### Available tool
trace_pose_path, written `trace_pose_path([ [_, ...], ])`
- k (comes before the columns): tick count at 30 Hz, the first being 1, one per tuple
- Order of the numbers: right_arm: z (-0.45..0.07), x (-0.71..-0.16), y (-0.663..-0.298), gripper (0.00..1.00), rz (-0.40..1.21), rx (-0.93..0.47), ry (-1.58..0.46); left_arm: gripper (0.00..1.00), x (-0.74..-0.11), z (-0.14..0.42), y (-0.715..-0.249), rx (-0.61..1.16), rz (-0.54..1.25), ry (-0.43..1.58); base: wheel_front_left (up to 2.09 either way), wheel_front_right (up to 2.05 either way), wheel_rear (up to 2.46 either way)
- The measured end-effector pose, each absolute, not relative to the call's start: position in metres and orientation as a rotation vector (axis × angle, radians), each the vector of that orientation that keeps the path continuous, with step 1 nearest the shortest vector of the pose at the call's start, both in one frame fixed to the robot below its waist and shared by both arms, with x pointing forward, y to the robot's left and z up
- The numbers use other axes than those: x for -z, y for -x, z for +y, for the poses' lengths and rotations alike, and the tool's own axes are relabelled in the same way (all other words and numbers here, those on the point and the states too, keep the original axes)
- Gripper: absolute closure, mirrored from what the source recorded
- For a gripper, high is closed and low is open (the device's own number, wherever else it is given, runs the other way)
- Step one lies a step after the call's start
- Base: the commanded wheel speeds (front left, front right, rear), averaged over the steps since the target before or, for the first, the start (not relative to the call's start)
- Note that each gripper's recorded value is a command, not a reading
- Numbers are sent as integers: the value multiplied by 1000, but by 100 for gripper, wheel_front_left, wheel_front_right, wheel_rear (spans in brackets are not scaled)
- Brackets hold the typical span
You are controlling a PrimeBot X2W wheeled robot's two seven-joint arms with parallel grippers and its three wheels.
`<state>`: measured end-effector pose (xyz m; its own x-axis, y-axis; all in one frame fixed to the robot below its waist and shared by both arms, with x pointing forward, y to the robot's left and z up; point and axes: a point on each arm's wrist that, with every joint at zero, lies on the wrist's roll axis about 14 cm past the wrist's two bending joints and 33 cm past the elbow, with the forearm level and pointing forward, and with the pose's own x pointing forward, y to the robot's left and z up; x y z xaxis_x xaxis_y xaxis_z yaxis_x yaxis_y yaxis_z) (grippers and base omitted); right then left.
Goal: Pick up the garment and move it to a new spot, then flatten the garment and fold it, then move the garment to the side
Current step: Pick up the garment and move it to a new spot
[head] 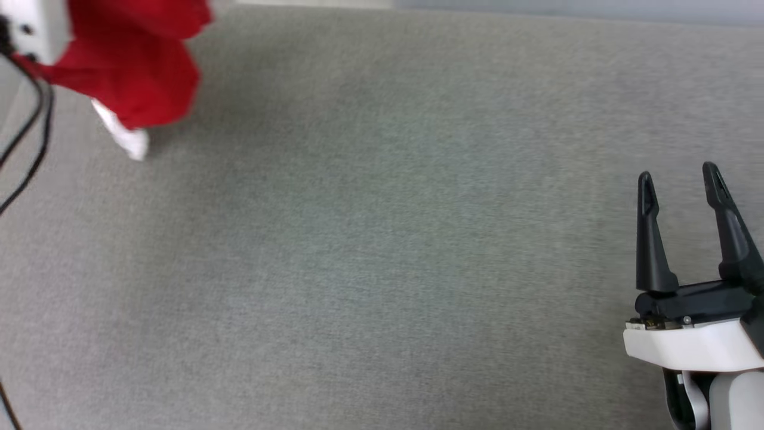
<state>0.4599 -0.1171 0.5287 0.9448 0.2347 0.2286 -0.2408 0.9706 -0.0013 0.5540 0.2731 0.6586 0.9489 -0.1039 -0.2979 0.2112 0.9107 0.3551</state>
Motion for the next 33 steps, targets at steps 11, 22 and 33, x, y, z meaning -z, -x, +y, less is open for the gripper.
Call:
trace_pose_path([
  [11, -171, -551, -430, 0, -260, -98, 4, 100, -669, 104, -552, 570, 144, -424, 0, 0, 0],
  [22, -216, -549, -405, 0, -232, 29, 28, 100, -550, -43, -497, 1009, 312, -416, 0, 0, 0],
  [33, -234, -525, -404, 0, -157, 81, 41, 100, -404, -79, -414, 1206, 652, -330, 0, 0, 0],
])
